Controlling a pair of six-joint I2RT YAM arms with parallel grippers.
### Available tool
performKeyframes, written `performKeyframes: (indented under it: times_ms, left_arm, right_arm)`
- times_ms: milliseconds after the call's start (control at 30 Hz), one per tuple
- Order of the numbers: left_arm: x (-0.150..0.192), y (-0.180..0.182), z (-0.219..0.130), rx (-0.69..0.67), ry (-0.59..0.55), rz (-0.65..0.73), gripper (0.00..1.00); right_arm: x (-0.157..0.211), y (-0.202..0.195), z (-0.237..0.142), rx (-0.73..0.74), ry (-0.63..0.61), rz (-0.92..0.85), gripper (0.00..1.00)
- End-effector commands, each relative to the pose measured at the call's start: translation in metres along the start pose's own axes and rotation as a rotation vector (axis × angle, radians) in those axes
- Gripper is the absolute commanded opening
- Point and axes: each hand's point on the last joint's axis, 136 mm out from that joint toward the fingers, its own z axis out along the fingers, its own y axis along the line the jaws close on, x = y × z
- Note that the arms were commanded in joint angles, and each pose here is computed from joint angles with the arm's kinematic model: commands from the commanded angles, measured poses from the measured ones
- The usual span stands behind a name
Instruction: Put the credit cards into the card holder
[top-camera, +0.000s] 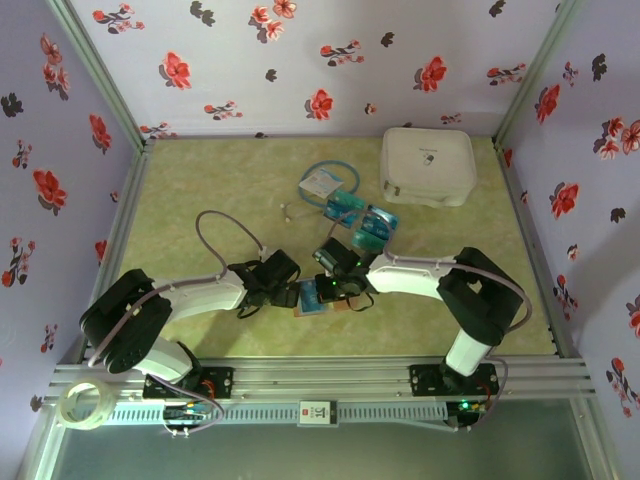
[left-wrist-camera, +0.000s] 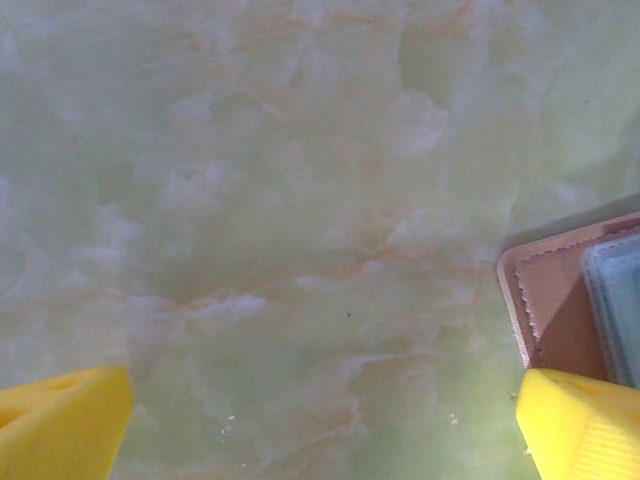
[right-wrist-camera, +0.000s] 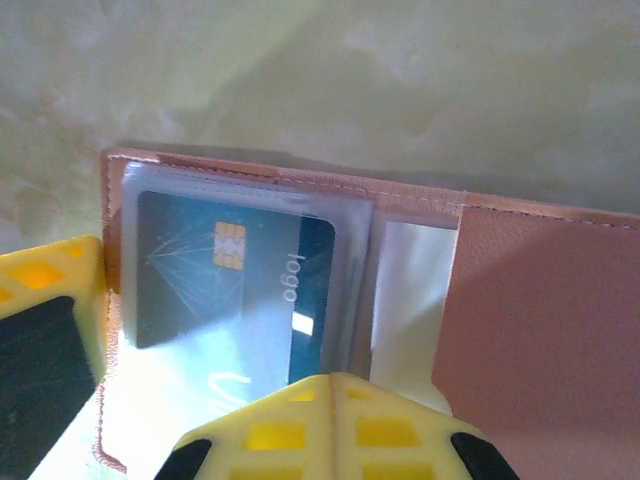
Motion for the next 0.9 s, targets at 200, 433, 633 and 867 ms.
performKeyframes:
  times_ms: [200, 433, 633, 867]
  left_arm:
    - [0.005, 0.011, -0.002, -0.041, -0.009, 0.005, 1.0]
    - [0.008, 0.014, 0.001, -0.058, 0.001, 0.012, 1.0]
    - [0.007, 0.014, 0.002, -0.059, 0.002, 0.012, 1.0]
    - [0.006, 0.013, 0.002, -0.057, 0.001, 0.014, 1.0]
  right_arm:
    - [-0.015, -0.006, -0.011, 0.004, -0.051, 0.018, 0.0]
    - [-0.018, -0.006, -0.001, -0.003, -0.04, 0.024, 0.0]
    - [-0.018, -0.001, 0.006, -0.023, -0.024, 0.026, 0.0]
    - [-0.022, 0.012, 0.0, -0.061, -0.035, 0.018, 0.0]
